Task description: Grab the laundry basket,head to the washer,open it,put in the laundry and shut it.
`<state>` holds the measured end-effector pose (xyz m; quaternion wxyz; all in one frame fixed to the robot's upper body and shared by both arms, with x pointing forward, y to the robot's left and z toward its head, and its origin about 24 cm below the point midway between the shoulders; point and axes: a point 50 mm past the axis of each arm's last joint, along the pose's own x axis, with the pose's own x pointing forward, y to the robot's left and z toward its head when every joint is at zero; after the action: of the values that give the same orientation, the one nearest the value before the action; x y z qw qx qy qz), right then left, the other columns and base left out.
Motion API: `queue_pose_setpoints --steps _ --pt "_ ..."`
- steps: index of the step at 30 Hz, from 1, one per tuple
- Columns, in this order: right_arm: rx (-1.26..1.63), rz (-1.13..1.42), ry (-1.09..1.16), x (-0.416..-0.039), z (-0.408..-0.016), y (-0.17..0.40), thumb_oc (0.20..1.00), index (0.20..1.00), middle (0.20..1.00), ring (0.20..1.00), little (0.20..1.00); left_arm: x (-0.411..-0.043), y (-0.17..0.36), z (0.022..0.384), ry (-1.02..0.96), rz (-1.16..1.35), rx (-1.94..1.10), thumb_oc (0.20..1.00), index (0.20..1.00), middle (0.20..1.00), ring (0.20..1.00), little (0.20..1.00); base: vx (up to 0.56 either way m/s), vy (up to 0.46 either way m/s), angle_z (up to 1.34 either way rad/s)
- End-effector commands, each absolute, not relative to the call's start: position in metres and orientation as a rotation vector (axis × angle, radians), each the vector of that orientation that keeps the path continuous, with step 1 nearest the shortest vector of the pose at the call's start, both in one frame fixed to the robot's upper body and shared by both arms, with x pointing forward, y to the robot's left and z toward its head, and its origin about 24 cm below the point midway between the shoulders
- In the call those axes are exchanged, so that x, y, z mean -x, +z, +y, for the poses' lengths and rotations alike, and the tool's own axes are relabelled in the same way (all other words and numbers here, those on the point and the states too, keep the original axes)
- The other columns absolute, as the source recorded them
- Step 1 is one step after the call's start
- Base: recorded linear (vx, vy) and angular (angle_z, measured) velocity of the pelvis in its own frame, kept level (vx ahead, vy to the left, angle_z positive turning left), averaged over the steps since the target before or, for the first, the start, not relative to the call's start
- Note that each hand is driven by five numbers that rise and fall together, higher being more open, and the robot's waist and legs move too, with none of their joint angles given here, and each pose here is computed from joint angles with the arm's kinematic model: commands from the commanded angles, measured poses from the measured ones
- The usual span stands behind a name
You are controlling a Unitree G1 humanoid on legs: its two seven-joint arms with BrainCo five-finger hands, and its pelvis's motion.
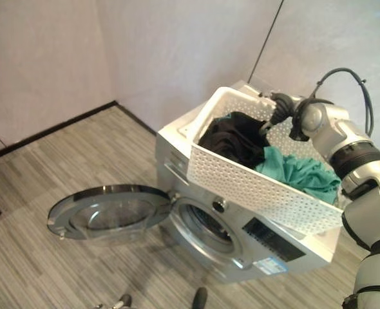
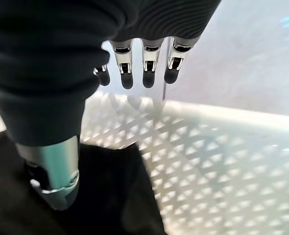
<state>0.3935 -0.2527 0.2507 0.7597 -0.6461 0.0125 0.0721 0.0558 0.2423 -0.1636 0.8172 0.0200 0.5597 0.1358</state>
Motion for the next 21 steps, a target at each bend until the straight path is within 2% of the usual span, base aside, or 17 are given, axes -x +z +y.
queue_pose_setpoints --steps 1,21 --pt "1.418 -0.134 -0.041 -0.383 -0.264 0.332 1.000 1.000 1.000 1.000 1.000 -0.061 -0.166 0.235 0.212 1.206 -0.077 1.000 1.000 1.000 1.000 1.000 0.00 0.000 0.00" --pt "1.406 -0.119 0.070 -0.395 -0.237 0.310 1.000 1.000 1.000 1.000 1.000 -0.066 -0.164 0.235 0.226 1.181 -0.063 1.000 1.000 1.000 1.000 1.000 0.00 0.002 -0.04"
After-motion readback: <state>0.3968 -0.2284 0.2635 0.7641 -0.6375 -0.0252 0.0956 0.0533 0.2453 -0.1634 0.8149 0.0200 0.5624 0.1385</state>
